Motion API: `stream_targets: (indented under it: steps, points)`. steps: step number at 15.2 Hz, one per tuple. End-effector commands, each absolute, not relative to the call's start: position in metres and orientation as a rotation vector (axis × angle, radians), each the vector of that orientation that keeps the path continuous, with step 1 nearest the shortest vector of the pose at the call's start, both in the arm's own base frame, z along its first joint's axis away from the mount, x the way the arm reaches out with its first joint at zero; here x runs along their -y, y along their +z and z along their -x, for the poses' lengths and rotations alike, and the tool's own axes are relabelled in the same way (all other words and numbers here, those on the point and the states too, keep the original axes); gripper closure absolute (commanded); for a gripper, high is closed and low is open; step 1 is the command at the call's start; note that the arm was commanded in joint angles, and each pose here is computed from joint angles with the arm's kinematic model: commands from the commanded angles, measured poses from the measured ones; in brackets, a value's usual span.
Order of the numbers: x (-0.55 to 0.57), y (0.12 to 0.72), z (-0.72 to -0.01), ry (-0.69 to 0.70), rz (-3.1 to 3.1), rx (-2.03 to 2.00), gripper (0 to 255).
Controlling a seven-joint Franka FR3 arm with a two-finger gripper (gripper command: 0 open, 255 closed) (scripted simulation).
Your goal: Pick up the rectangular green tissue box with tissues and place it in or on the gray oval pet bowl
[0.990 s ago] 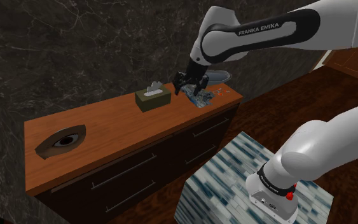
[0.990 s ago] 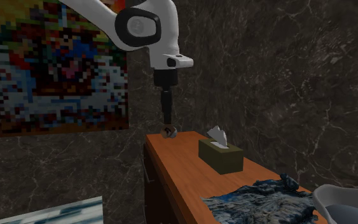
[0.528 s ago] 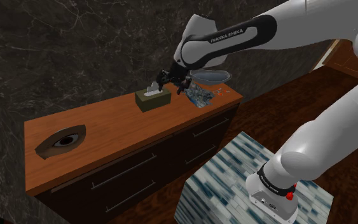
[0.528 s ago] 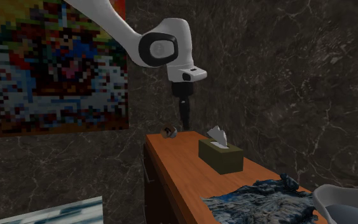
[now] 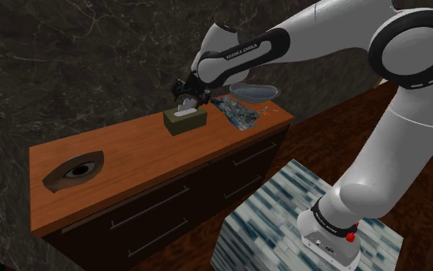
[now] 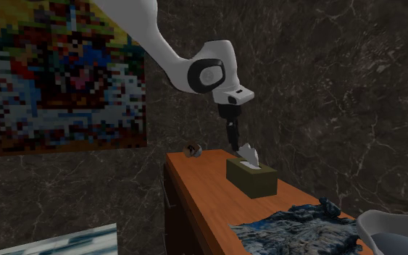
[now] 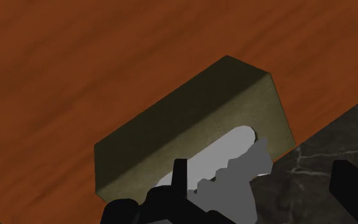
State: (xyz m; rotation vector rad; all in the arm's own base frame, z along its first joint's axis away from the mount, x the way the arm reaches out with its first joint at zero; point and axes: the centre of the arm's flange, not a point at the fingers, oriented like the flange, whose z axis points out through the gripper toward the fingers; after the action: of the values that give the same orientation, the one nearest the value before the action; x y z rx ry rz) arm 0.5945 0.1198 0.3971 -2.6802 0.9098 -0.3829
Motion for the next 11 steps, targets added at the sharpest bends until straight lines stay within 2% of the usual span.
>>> stream_targets:
  steps: [1, 11]
  points:
    - [-0.123, 0.391, -0.608, -0.401, 2.662, -0.932, 0]
    - [-0.129, 0.36, -0.62, -0.401, 2.662, -0.932, 0]
